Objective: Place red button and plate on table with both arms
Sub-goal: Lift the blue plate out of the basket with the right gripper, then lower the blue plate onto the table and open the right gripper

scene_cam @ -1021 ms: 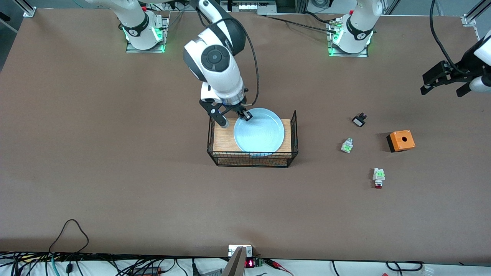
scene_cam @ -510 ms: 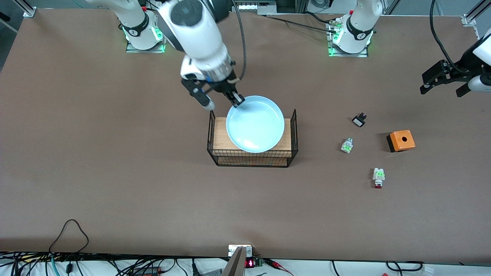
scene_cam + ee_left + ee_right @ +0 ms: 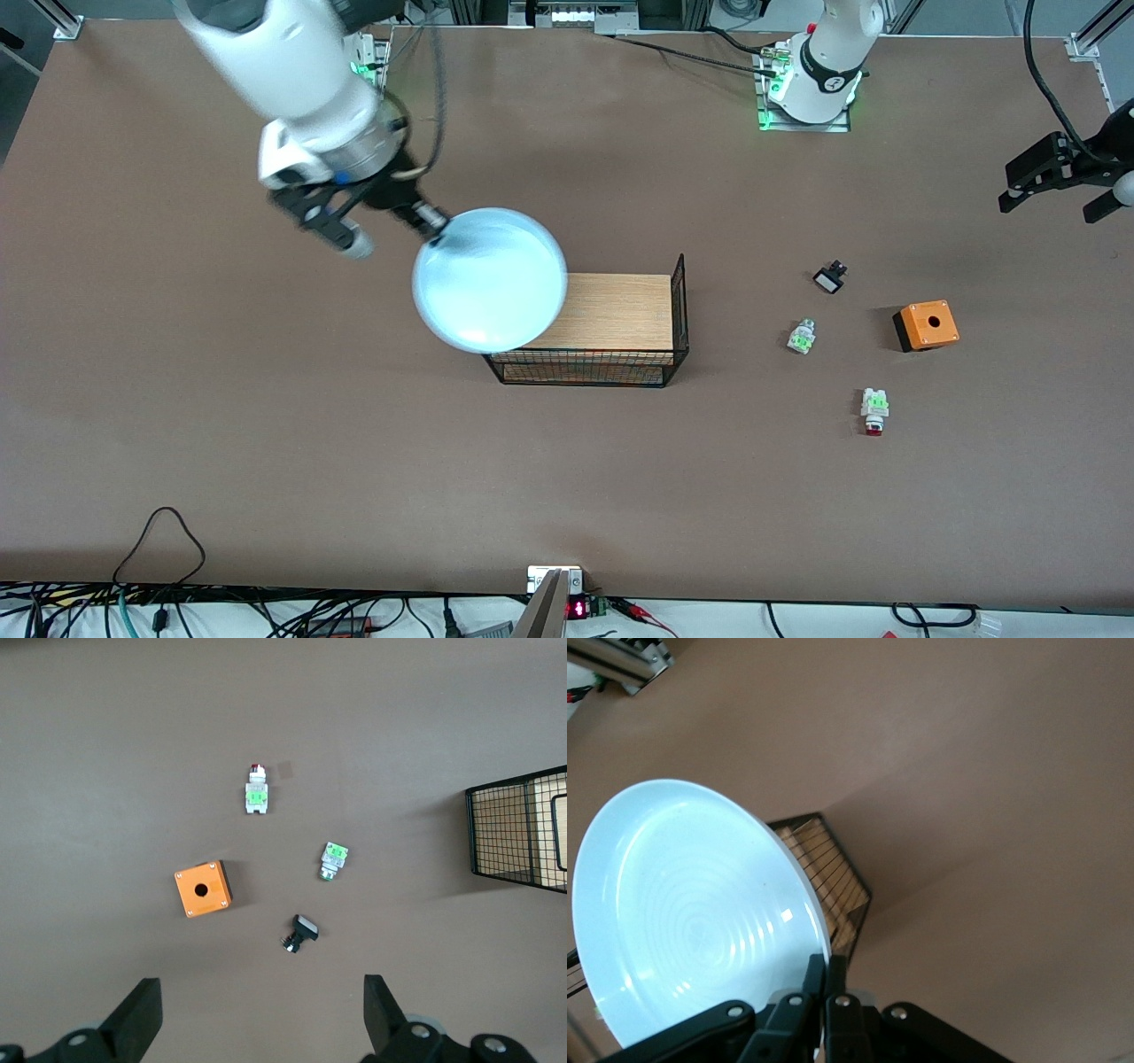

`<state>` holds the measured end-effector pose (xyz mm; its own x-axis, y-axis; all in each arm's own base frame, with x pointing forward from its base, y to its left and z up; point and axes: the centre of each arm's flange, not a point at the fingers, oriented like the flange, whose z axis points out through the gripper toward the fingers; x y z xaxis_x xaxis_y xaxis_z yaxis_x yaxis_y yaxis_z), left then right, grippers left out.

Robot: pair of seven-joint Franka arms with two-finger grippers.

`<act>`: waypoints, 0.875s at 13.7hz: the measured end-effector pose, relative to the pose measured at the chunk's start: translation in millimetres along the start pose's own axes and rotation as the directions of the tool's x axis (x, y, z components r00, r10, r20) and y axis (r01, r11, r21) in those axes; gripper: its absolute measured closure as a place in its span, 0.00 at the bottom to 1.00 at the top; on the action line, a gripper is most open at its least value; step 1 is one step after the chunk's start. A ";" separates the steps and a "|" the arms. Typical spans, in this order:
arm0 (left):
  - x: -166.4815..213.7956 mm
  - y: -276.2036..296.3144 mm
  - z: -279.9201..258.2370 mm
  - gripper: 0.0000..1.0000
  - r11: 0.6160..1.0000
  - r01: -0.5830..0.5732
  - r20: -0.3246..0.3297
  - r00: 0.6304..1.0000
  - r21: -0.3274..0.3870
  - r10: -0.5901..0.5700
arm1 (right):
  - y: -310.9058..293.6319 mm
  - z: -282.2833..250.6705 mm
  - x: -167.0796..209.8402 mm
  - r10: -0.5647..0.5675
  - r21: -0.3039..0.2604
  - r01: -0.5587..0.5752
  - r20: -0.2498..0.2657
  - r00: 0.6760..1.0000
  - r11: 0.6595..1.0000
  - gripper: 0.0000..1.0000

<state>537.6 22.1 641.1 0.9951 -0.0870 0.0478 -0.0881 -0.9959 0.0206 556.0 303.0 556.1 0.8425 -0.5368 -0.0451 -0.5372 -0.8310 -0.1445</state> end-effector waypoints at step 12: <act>5.1 14.9 25.5 0.00 0.994 0.110 0.065 0.992 -0.005 -0.109 | 269.2 29.9 213.7 -0.341 -0.067 0.359 0.187 0.921 0.931 0.97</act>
<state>542.5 6.2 616.2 0.9996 0.0210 -0.0201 0.0216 -0.9993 0.0310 592.7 -31.1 478.0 0.9670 -0.1833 -0.1771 -0.2006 -0.9760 -0.0848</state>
